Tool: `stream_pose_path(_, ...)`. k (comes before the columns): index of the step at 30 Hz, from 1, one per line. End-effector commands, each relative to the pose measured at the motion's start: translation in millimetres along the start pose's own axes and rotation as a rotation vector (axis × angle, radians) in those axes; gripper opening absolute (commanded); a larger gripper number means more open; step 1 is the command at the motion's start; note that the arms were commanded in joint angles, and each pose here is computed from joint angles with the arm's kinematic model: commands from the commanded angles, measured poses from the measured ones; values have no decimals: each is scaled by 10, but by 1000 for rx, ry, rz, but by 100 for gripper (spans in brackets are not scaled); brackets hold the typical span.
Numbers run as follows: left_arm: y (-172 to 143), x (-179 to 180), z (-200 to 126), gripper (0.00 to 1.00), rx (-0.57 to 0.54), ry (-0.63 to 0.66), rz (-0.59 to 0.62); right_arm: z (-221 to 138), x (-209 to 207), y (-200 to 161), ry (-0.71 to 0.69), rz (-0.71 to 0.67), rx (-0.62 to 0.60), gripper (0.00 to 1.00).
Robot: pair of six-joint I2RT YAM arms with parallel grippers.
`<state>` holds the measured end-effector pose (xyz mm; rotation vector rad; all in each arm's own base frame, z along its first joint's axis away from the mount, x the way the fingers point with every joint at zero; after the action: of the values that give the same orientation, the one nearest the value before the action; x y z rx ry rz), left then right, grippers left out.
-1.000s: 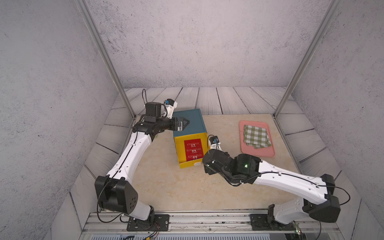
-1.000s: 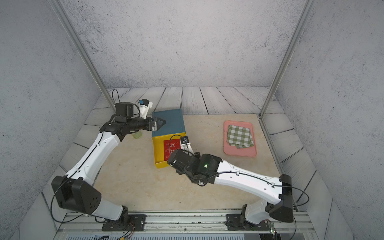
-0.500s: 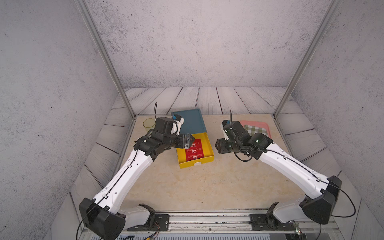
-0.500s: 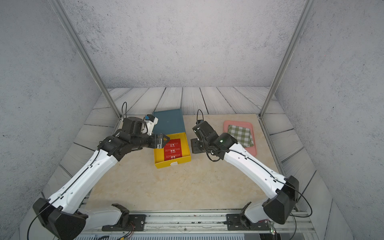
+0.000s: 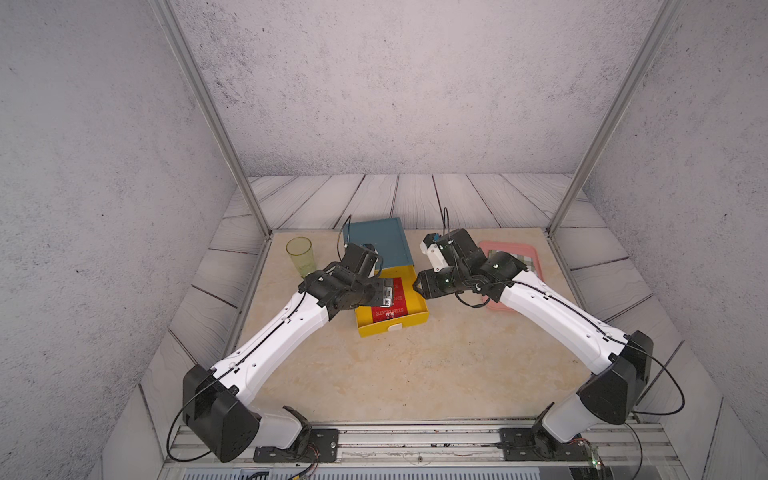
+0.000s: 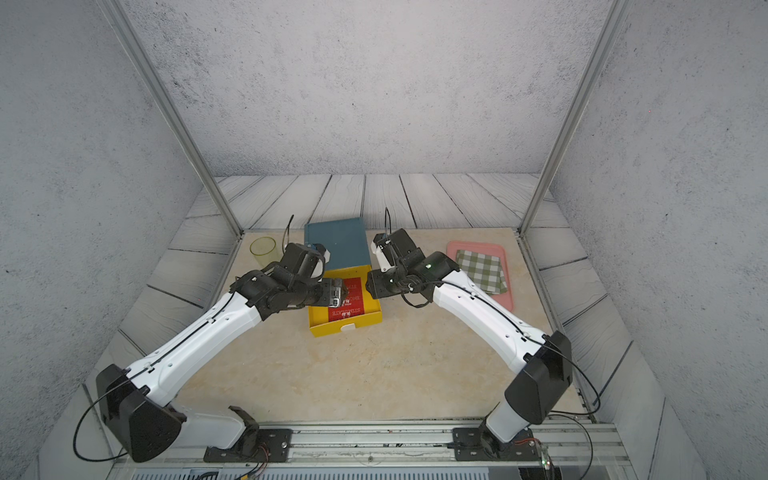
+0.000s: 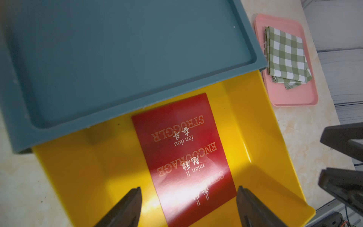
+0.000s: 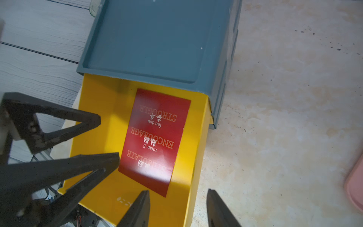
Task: Take the postcards out of the drawer
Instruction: Pick up the postcard from the drawer.
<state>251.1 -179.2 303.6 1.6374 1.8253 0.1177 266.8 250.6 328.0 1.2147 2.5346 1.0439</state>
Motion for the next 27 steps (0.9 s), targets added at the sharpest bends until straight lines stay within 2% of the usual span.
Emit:
stream_pose_path(1,-36,33,-15,82,-9,52,-27,181,-29,-9,9,-8,53,49)
stream_pose_path(13,-147,56,132,87,34,93,-42,319,-81,-106,-31,-10,103,39)
stream_pose_path(27,-178,-28,268,91,95,216,-30,318,-61,-74,-39,-11,98,35)
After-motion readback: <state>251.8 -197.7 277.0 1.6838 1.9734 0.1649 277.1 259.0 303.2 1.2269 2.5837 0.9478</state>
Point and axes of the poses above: each gripper's point midway between its finger pads, its own z axis out along the fingers, its own x axis along the line the jaws close on, y = z × x, the point moved 10 cm from there along -z, back along the fingers, and after that the axes turned 15 degrees about -z, right-handed, at the moved point
